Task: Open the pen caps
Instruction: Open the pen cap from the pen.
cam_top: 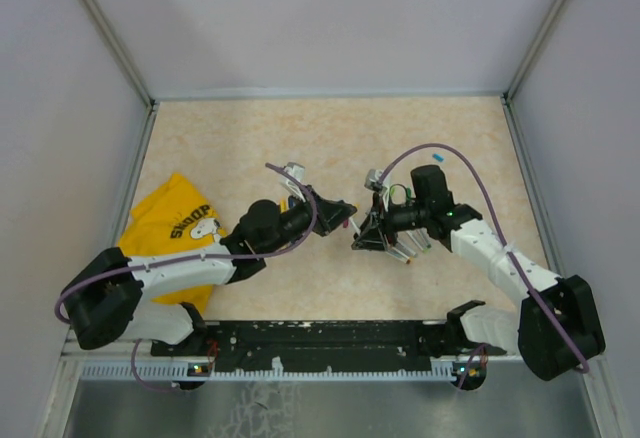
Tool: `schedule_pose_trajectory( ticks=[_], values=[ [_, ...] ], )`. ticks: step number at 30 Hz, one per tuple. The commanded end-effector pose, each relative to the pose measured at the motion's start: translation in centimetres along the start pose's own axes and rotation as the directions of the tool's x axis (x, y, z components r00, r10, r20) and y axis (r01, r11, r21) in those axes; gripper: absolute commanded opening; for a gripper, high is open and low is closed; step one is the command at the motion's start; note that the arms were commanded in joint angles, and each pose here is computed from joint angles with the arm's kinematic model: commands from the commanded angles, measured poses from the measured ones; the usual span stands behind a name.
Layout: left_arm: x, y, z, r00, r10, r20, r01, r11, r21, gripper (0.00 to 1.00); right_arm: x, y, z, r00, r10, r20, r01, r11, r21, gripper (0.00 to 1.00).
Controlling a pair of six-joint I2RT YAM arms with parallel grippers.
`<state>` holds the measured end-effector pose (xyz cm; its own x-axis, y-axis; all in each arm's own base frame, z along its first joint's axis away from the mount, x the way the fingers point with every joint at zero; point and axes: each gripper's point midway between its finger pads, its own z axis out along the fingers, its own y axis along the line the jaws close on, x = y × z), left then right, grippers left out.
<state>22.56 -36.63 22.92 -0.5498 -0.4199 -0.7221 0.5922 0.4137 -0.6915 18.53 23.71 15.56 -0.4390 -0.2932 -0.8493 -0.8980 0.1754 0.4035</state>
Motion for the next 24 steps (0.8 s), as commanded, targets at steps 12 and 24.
schedule_pose_trajectory(
  ticks=[12, 24],
  values=[
    [-1.1, -1.5, 0.3, 0.998, 0.002, 0.057, -0.007, 0.997, 0.080, 0.00, -3.7, 1.9, -0.4, 0.993, -0.061, 0.102, 0.071, 0.993, -0.098, 0.00],
    [-14.0, 1.9, -1.2, 0.945, 0.094, 0.313, -0.074, 0.994, -0.075, 0.00, -3.4, 2.4, -0.3, 0.994, -0.036, 0.104, 0.049, 0.990, -0.130, 0.00]
  ],
)
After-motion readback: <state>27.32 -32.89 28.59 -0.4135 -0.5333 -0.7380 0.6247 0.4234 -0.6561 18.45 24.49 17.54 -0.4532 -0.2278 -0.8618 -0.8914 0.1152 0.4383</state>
